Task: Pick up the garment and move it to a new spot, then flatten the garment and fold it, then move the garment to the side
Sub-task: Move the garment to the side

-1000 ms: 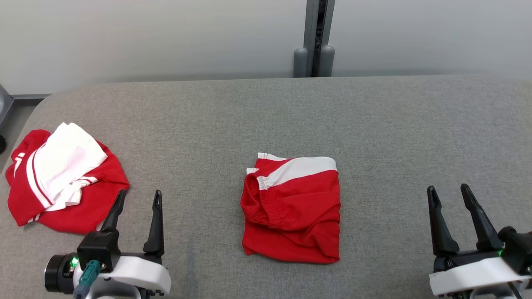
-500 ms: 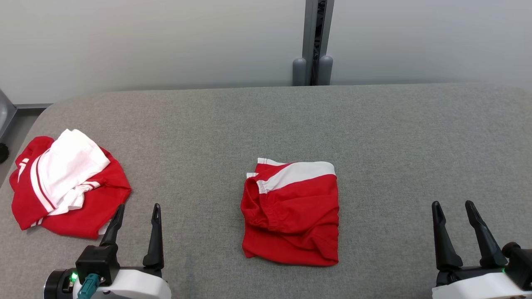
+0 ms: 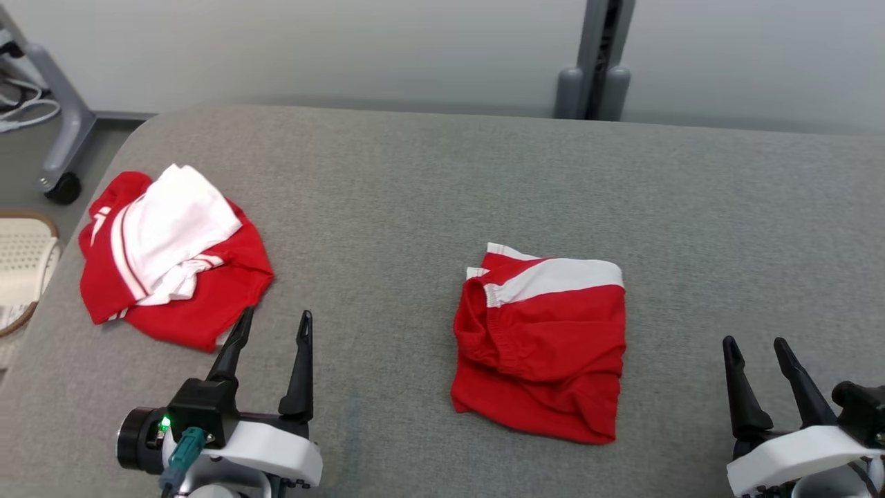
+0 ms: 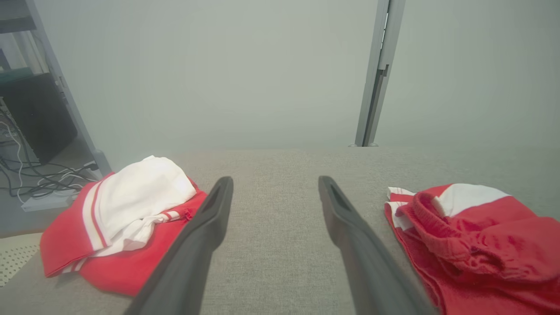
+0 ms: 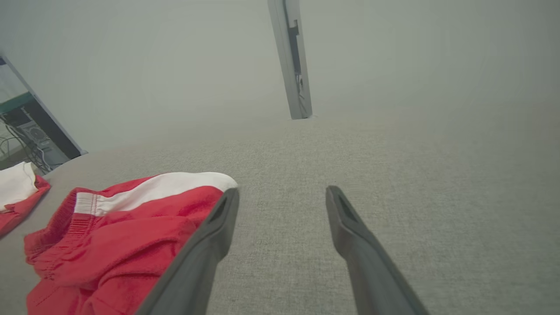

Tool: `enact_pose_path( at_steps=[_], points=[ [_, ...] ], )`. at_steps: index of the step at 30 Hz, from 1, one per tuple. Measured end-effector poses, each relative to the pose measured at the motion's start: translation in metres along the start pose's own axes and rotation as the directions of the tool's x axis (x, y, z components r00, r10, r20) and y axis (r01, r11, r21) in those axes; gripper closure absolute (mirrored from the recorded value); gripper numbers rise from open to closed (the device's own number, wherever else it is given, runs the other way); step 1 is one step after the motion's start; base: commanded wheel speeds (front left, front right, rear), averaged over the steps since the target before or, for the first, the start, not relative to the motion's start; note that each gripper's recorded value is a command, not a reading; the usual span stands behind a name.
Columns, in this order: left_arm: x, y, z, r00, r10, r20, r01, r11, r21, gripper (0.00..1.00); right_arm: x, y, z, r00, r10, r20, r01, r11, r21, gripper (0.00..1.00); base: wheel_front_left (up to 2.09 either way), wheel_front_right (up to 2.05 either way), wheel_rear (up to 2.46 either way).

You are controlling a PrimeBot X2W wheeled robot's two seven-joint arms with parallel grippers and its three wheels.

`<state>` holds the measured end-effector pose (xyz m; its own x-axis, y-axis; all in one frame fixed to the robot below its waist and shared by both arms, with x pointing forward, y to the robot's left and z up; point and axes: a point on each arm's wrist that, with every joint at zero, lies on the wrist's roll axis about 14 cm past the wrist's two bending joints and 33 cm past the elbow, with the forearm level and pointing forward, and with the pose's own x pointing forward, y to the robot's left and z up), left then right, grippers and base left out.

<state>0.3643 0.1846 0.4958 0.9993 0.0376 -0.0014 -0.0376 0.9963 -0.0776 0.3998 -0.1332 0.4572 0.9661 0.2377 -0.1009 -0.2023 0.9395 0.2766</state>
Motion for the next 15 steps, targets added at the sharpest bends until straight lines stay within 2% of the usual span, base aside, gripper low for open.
enact_pose_path(
  at_steps=[8, 15],
  points=[
    [-0.005, 0.013, -0.007, 0.999, 0.051, -0.012, -0.051, 0.999, -0.011, 0.00, 0.037, 0.037, -0.050, 0.975, 0.131, -0.178, -0.124, 0.991, 0.049, 0.00, 0.00, 0.00, 0.00],
    [-0.008, 0.020, -0.013, 0.996, 0.082, -0.023, -0.083, 0.996, -0.017, 0.00, 0.044, 0.065, -0.085, 0.937, 0.205, -0.284, -0.176, 0.976, 0.126, 0.00, 0.00, 0.00, 0.00]
  ],
)
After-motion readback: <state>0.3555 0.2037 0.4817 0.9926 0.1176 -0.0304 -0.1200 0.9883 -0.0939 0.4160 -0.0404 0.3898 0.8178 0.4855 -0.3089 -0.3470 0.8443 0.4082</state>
